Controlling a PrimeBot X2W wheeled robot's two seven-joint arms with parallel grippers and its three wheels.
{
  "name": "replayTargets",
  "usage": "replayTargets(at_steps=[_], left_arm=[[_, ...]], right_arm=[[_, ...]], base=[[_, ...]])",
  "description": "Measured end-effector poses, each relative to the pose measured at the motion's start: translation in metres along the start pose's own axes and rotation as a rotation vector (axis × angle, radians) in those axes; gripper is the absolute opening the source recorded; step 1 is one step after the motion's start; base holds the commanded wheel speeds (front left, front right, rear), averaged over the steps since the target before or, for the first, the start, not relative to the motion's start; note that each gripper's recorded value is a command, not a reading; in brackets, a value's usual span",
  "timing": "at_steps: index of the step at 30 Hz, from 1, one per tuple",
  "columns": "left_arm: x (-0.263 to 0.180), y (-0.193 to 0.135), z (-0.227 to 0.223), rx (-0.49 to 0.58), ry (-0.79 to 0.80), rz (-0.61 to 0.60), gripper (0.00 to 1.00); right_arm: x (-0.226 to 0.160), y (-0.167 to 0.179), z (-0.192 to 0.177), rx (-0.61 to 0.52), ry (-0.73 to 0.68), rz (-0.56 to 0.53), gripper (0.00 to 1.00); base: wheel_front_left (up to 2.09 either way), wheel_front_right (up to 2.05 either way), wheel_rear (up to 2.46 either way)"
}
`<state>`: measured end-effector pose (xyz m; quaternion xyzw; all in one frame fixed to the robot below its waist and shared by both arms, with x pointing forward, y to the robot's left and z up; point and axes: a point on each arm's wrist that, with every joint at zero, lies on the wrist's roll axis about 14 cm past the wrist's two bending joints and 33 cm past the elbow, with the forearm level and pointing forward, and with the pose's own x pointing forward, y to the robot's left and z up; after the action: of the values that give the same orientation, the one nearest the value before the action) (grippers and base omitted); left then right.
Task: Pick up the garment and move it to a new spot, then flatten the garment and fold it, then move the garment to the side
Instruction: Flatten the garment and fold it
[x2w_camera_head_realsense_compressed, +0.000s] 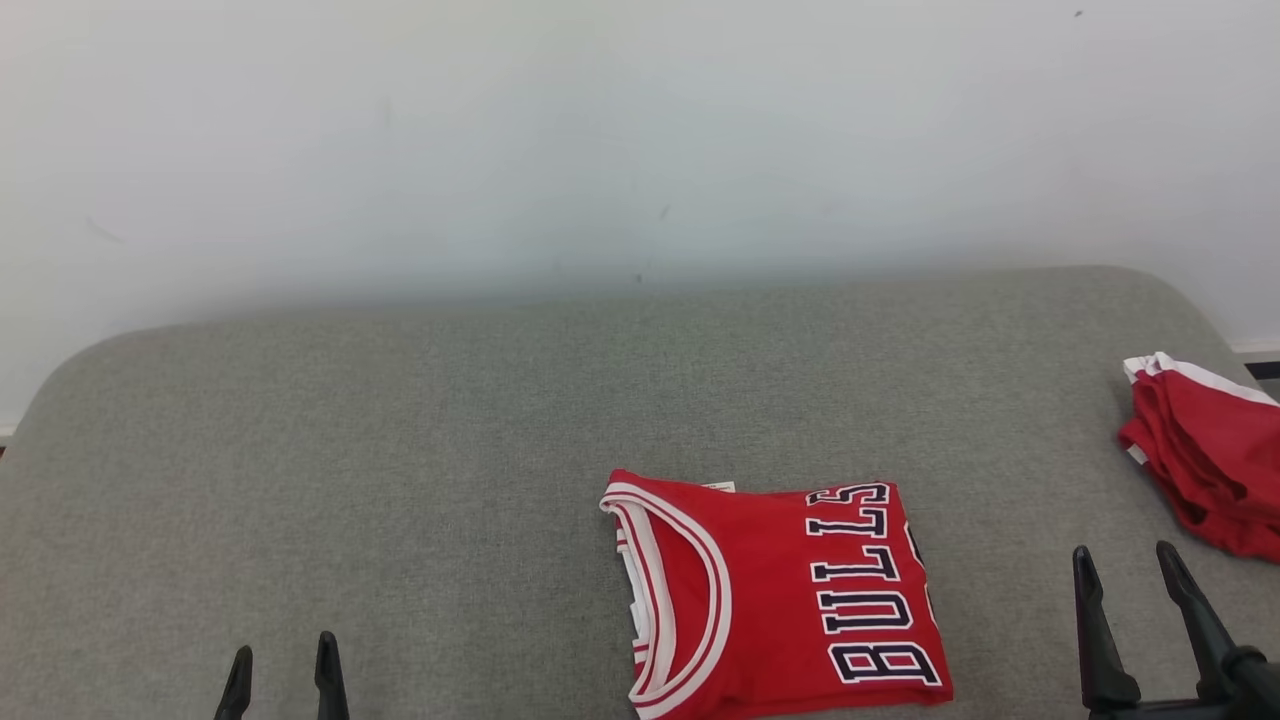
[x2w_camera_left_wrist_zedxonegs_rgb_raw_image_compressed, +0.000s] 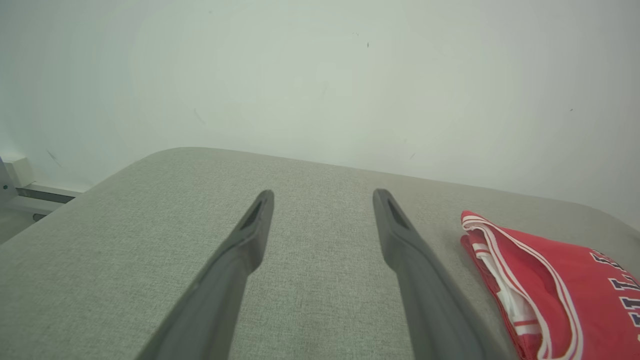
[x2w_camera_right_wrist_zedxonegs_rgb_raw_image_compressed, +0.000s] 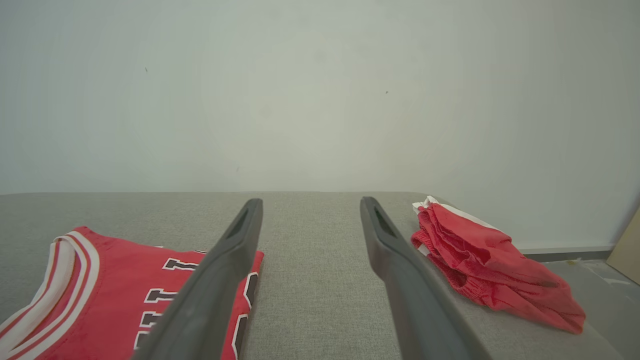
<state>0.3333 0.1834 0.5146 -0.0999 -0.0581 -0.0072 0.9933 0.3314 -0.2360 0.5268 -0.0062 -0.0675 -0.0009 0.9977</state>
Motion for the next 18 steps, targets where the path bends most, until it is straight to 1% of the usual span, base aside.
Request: replayTargets(at_steps=[8, 18], left_arm=[[0.000, -0.005, -0.009, -0.009, 0.029, -0.014, 1.00], [-0.001, 0.001, -0.019, -0.004, 0.060, -0.001, 1.00]], right_arm=[[-0.020, -0.002, -0.005, 0.050, 0.007, -0.050, 1.00], [-0.025, 0.010, -0.011, 0.062, 0.025, -0.020, 1.00]], base=[[0.00, 0.00, 0.00], [0.00, 0.00, 0.00]])
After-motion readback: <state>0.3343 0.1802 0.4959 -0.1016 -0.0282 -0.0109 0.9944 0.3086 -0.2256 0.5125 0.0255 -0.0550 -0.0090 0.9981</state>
